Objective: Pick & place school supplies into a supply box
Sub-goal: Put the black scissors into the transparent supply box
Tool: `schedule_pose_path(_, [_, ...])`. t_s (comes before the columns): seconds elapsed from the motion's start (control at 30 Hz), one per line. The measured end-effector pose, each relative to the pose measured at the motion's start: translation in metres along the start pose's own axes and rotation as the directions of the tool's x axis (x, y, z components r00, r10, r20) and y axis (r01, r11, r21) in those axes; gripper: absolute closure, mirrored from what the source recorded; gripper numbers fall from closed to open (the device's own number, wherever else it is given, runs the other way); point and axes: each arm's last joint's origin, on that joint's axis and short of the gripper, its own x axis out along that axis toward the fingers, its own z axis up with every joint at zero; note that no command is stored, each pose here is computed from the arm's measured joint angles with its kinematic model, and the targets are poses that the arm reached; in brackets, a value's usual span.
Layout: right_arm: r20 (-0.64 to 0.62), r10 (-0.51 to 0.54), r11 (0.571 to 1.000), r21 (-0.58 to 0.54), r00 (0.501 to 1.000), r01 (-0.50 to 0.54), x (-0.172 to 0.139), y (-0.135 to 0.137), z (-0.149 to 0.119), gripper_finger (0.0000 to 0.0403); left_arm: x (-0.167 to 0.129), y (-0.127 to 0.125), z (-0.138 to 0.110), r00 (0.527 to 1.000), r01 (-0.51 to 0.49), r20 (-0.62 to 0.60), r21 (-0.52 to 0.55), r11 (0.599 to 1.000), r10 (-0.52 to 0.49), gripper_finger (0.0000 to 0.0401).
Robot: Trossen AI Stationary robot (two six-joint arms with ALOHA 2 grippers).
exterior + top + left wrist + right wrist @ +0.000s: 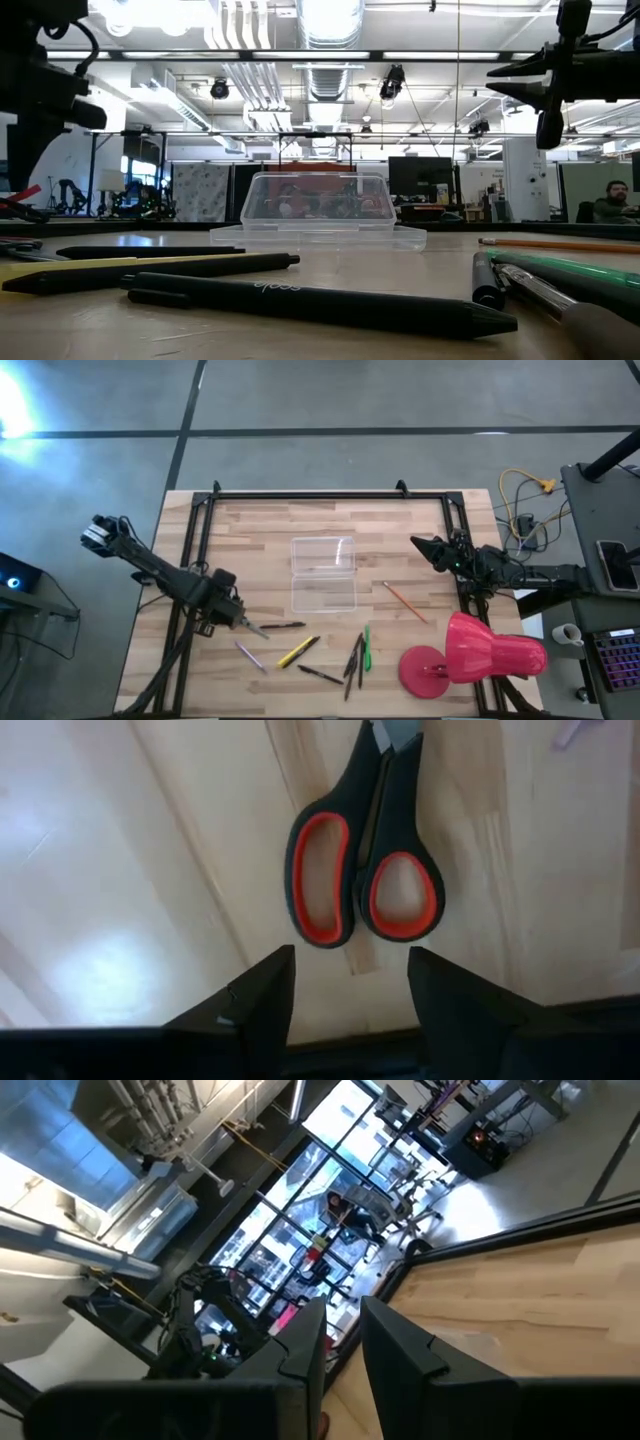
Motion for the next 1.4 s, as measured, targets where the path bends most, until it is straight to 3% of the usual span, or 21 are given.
schedule_pose_path(0.2, [-0.007, -0.009, 1.000, 0.010, 1.000, 0.009, 0.000, -0.001, -0.001, 0.0344, 0.009, -0.003, 0.009, 0.994, 0.054, 0.103, -0.086, 0.995, -0.045, 0.0236])
schedule_pose_path(0.5, [-0.011, -0.014, 1.000, 0.007, 1.000, 0.014, 0.000, -0.001, -0.001, 0.0344, 0.021, -0.003, 0.003, 0.998, 0.047, 0.057, -0.180, 0.983, -0.037, 0.0237])
schedule_pose_path(0.9, [-0.017, -0.022, 1.000, 0.001, 1.000, 0.022, 0.000, -0.002, -0.002, 0.0344, 0.066, -0.008, 0.008, 0.980, -0.067, -0.198, -0.270, 0.960, 0.013, 0.0238])
schedule_pose_path(1.07, [-0.023, -0.030, 1.000, 0.003, 0.999, 0.030, 0.000, -0.003, -0.002, 0.0344, 0.067, -0.010, 0.020, 0.976, -0.081, -0.218, -0.260, 0.962, 0.023, 0.0238])
schedule_pose_path(1.27, [-0.025, -0.033, 0.999, 0.002, 0.999, 0.033, 0.000, -0.003, -0.003, 0.0344, 0.053, -0.012, 0.035, 0.993, -0.036, -0.120, -0.213, 0.976, 0.010, 0.0240])
schedule_pose_path(1.4, [-0.027, -0.035, 0.999, 0.003, 0.999, 0.035, 0.000, -0.004, -0.003, 0.0344, 0.043, -0.013, 0.047, 0.998, 0.036, 0.054, -0.223, 0.974, -0.024, 0.0255])
